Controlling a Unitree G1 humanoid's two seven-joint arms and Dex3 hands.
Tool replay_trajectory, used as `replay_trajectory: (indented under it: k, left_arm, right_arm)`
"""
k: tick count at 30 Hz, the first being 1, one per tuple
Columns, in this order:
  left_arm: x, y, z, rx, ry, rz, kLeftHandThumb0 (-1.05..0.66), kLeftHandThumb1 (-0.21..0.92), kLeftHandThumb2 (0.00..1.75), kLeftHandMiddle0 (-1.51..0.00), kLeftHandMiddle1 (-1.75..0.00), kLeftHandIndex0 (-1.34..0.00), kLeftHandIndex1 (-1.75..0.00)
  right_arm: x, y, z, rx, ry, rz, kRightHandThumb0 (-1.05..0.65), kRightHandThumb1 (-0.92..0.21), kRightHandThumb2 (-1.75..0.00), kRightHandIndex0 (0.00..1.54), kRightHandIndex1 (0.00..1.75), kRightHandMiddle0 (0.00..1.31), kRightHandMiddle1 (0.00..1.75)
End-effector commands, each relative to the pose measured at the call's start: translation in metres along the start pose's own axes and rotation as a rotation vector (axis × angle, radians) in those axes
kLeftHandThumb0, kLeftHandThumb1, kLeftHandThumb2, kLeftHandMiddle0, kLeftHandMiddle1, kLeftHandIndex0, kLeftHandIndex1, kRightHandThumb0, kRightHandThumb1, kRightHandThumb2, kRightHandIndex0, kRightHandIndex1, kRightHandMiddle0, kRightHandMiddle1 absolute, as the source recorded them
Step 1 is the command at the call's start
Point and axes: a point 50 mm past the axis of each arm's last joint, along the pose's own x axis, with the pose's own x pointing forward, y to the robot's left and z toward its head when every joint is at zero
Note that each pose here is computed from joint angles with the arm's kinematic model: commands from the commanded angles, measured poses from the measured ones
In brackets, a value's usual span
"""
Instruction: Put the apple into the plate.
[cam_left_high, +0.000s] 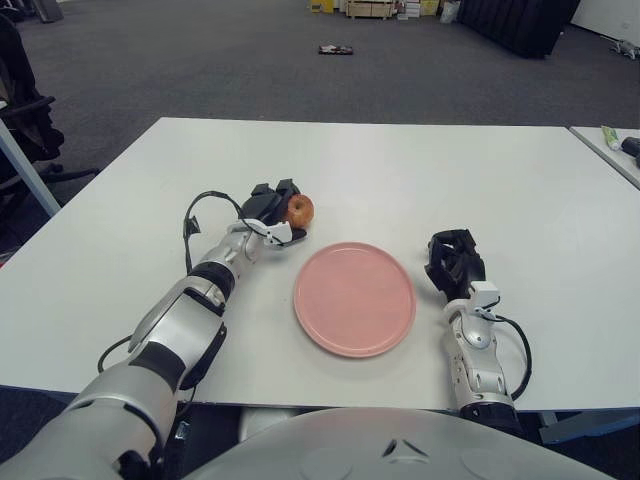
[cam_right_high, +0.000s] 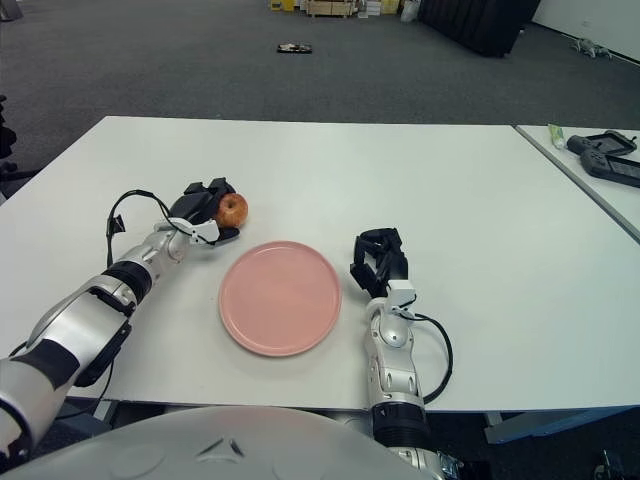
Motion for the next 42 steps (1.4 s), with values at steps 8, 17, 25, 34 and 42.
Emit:
replay_trajectory:
  k: [8, 17, 25, 34, 42]
  left_arm:
    - [-0.0038, 0.0012, -0.0003, 0.025, -0.045, 0.075, -0.59, 0.37, 0.96, -0.83, -1.74, -0.59, -1.75]
    - [-0.0055, 0.0008, -0.0018, -0.042, -0.041, 0.074, -0.37, 0.3, 1.19, -1.18, -1.75, -0.89, -1.75]
    - [-0.0048, 0.0018, -0.0029, -0.128, -0.011, 0.057, -0.17, 0.26, 1.39, -1.34, -1.75, -1.07, -1.75]
    - [-0.0047, 0.003, -0.0038, -0.187, 0.008, 0.065, -0.13, 0.28, 1.43, -1.37, -1.75, -1.1, -1.75]
    - [-0.0047, 0.0073, -0.005, -0.227, 0.013, 0.085, -0.12, 0.28, 1.44, -1.38, -1.75, -1.12, -1.75]
  right_arm:
    - [-0.0004, -0.001, -0.0012, 0.003, 0.013, -0.013, -0.36, -0.82, -0.66, 0.54, 1.26, 0.25, 1.75]
    - [0.0, -0.0005, -0.0009, 0.003, 0.01, -0.016, -0.35, -0.85, -0.63, 0.52, 1.25, 0.23, 1.75]
    - [0.0011, -0.0007, -0.0008, 0.002, 0.009, -0.017, -0.35, -0.85, -0.63, 0.52, 1.24, 0.23, 1.75]
    - [0.0017, -0.0011, -0.0008, 0.003, 0.007, -0.017, -0.35, -0.85, -0.63, 0.53, 1.24, 0.23, 1.75]
    - [0.0024, -0.001, -0.0006, 0.01, 0.006, -0.02, -0.36, -0.82, -0.67, 0.53, 1.25, 0.25, 1.75]
